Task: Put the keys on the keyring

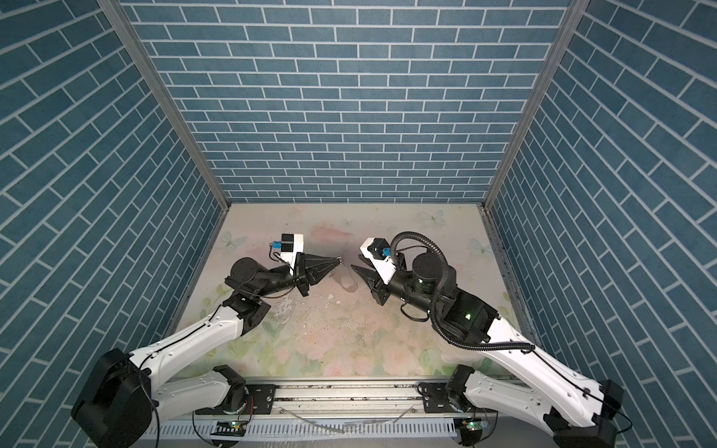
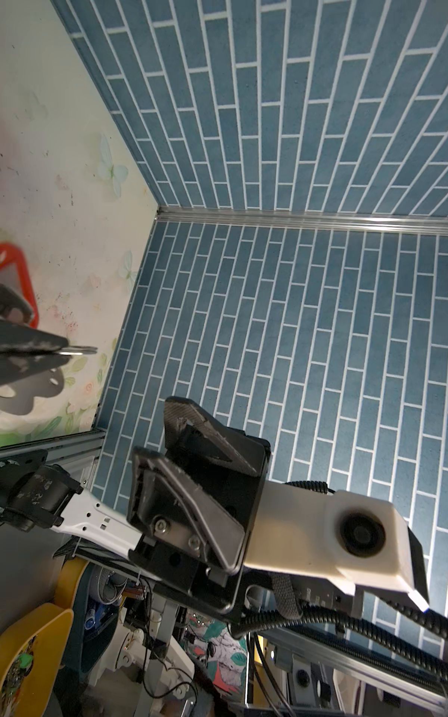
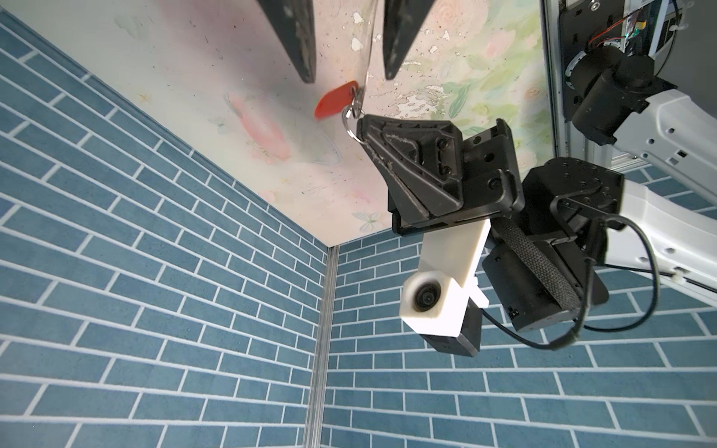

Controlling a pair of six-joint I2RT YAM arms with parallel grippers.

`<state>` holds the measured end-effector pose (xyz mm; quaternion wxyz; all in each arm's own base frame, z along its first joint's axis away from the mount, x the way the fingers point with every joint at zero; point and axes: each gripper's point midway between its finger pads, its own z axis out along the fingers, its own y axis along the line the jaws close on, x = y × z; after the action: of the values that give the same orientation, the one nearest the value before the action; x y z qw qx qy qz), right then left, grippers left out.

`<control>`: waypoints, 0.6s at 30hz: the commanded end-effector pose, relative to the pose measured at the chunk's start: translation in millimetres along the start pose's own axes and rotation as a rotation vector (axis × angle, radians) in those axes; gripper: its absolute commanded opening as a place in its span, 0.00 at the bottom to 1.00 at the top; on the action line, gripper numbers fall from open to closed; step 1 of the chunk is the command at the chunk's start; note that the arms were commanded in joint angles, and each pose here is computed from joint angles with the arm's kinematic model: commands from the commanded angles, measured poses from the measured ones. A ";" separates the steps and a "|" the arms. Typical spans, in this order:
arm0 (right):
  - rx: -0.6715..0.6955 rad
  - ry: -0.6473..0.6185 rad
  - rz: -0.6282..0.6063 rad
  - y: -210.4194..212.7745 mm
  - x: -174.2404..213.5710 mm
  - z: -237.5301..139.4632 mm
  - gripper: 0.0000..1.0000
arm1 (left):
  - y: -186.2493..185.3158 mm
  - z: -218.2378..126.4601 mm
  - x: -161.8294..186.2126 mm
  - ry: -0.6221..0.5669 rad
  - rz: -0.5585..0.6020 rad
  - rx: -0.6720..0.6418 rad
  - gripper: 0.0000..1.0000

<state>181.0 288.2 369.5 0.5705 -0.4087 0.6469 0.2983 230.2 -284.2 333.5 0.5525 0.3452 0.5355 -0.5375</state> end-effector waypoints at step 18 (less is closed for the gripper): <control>0.067 0.099 0.129 -24.8 39.6 31.0 0.37 | 42.5 -21.3 -23.9 -0.003 -0.012 -0.371 0.00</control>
<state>213.7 295.7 333.9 0.5339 -0.3787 0.7028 0.2786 266.7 -257.8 326.5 0.5823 0.2479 0.6319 -0.4474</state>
